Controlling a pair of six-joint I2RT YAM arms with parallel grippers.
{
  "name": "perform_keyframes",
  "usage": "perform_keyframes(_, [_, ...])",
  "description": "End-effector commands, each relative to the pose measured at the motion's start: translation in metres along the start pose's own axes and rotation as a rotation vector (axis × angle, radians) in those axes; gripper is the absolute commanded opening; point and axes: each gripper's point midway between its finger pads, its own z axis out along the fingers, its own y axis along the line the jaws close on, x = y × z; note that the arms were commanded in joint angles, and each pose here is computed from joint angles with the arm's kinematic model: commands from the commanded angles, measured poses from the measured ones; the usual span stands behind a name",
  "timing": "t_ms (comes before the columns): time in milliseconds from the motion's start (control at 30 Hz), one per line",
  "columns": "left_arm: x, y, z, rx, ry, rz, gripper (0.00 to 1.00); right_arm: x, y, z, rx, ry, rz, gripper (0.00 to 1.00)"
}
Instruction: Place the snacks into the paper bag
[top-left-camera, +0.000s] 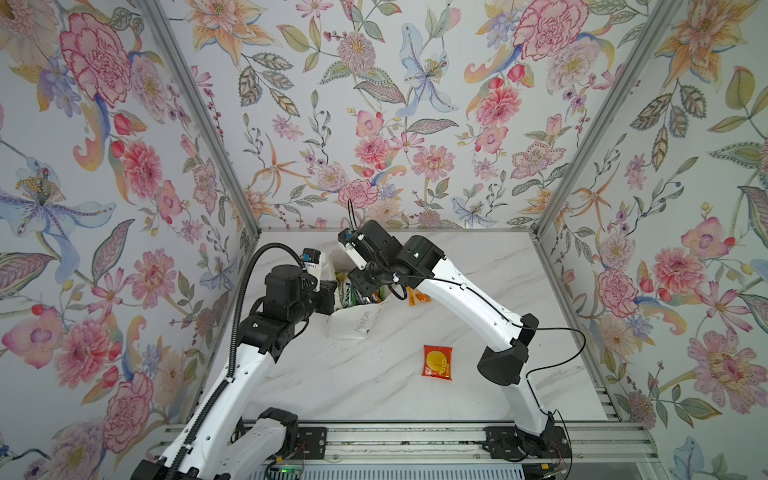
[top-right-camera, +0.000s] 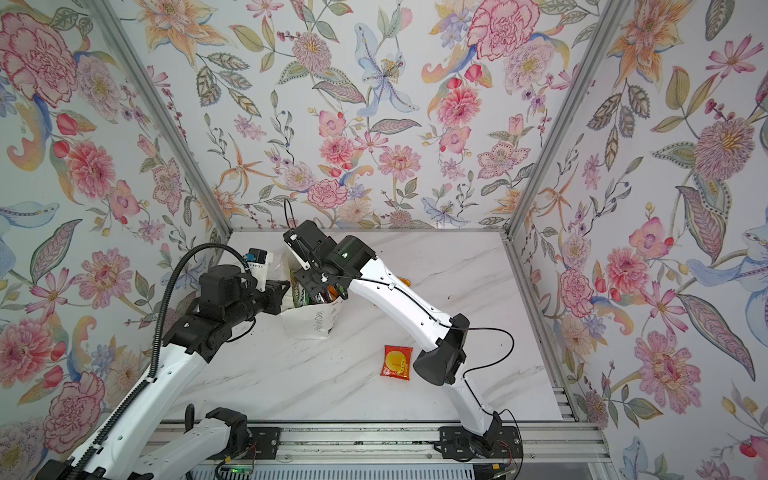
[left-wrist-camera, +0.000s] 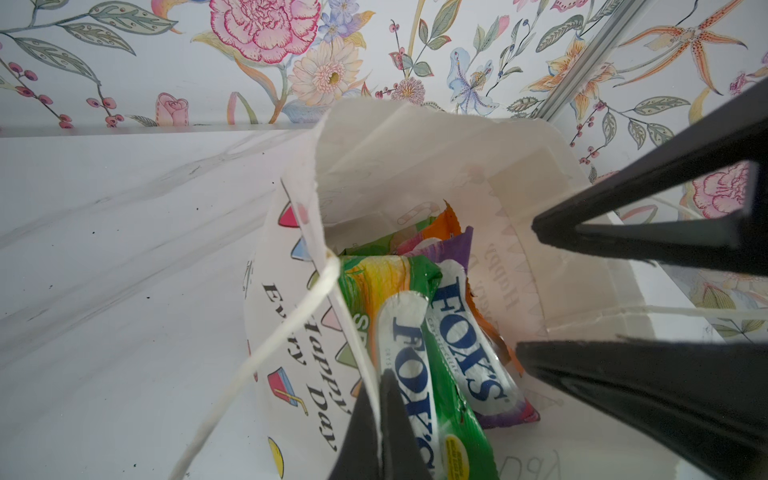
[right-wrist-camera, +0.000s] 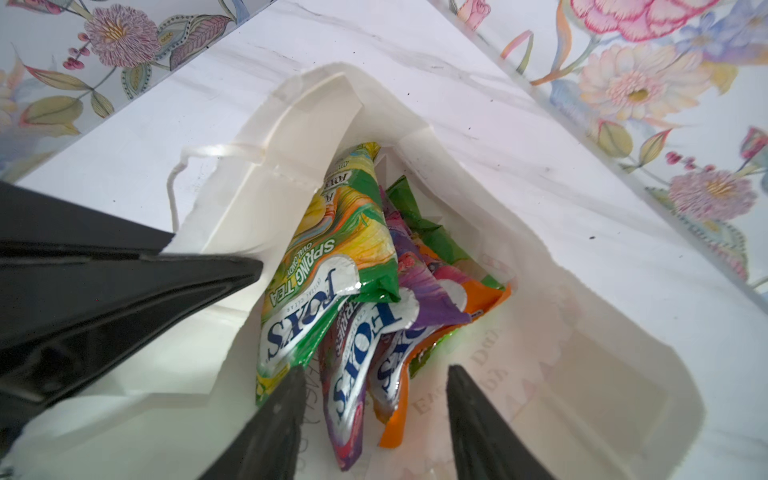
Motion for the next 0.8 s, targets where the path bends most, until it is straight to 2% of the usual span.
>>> perform_keyframes(0, [-0.051,-0.007,-0.015,0.009,-0.167,0.044,0.0,-0.014,-0.009,-0.043,0.058,-0.09,0.022,0.65])
perform_keyframes(133, [-0.05,-0.006,-0.014,0.009,-0.172,0.038,0.0,-0.017,-0.013,-0.069,0.095,-0.133,0.038,0.72])
perform_keyframes(467, [-0.049,-0.006,-0.014,0.01,-0.167,0.038,0.0,-0.02,-0.028,-0.105,0.123,-0.196,0.144,0.76])
perform_keyframes(633, [-0.049,-0.005,-0.014,0.008,-0.168,0.034,0.0,-0.014,-0.056,-0.109,0.243,-0.206,0.251,0.78])
perform_keyframes(767, [-0.05,-0.006,-0.015,0.011,-0.173,0.035,0.0,0.011,-0.087,-0.087,0.311,-0.133,0.378,0.78])
